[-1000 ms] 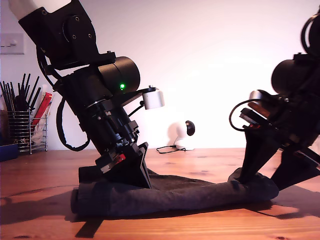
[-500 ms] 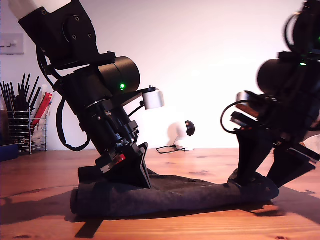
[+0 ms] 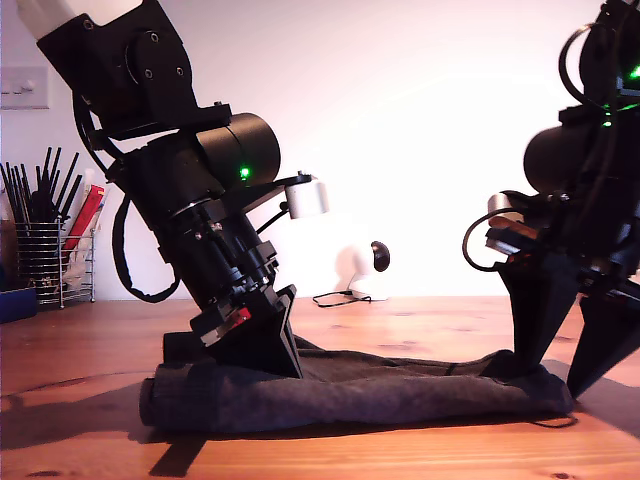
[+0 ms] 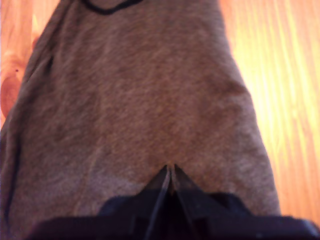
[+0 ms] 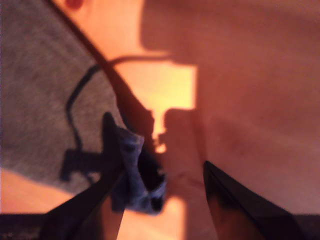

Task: Fold the underwear in front of you. After folding it, place it to the left side.

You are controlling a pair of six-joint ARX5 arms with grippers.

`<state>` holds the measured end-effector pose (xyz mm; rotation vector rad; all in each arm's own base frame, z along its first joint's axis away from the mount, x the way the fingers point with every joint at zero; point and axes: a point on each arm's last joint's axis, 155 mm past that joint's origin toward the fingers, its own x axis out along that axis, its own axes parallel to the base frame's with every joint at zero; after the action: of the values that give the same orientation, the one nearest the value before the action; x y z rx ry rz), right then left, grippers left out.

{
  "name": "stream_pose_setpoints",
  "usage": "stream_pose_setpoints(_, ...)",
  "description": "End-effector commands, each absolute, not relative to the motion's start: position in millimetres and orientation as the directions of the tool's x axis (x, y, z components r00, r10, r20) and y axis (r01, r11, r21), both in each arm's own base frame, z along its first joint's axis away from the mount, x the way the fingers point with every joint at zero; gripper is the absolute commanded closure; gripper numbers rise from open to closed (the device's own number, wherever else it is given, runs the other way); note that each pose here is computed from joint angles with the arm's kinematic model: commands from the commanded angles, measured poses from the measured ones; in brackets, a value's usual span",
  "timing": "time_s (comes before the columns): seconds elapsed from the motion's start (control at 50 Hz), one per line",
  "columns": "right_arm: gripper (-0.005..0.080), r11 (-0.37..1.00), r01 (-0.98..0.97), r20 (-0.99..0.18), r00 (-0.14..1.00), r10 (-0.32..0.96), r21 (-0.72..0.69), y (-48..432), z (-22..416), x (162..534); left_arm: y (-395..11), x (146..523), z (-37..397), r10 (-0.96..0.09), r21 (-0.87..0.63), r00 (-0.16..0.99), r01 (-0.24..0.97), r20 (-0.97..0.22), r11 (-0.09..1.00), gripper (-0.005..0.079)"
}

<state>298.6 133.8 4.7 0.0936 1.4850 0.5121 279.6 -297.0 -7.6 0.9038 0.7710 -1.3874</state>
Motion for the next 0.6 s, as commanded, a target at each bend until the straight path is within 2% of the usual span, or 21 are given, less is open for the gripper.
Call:
stream_pose_setpoints(0.0,0.0324,0.888,-0.245,-0.921,-0.106,0.374,0.389,138,-16,272,-257,224,-73,-0.309,-0.121,-0.129,0.992,-0.942,-0.043,0.0763)
stream_pose_setpoints(0.58,0.0348,0.849,-0.278,-0.893,-0.112,0.435,0.449,166,-17,271,-257,226,-73,-0.310,-0.114,-0.121,0.993,-0.943,-0.042,0.0763)
